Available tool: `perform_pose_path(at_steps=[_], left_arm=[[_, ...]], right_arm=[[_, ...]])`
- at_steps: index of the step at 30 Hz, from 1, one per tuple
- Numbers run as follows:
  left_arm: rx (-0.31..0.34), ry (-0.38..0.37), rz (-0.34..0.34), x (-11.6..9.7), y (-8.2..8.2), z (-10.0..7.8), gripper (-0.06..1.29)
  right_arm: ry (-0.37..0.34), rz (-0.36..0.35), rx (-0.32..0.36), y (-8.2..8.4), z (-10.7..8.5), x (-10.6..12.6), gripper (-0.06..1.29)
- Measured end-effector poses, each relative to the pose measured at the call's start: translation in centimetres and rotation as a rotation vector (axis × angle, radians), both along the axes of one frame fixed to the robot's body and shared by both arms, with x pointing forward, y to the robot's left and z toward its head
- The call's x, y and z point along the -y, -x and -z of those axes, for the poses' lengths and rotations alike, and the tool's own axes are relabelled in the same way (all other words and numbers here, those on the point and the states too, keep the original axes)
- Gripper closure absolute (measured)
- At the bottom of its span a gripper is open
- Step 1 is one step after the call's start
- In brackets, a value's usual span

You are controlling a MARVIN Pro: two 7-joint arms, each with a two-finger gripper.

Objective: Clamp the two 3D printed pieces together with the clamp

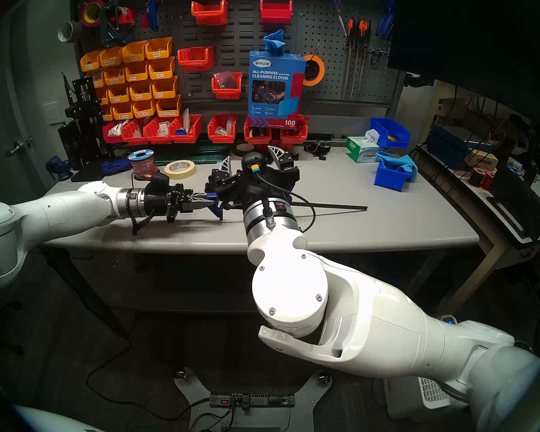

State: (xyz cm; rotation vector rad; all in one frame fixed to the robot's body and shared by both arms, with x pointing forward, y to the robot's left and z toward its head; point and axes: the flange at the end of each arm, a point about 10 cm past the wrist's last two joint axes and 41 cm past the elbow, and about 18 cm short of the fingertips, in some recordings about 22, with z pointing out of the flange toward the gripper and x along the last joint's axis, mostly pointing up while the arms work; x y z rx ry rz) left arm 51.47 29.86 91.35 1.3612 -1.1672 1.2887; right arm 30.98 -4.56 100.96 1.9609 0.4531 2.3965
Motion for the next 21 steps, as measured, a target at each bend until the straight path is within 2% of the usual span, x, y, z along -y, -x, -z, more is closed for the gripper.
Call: perform_pose_path(at_steps=[11, 21], left_arm=[[0.000, 0.001, 0.001, 0.0, 0.0, 0.0, 1.21], [0.001, 0.000, 0.003, 0.0, 0.0, 0.0, 1.21]], right_arm=[[0.003, 0.060, 0.044, -1.9, -0.6, 2.1, -0.01], [-0.043, 0.094, -0.005, -2.5, 0.4, 3.5, -0.01]])
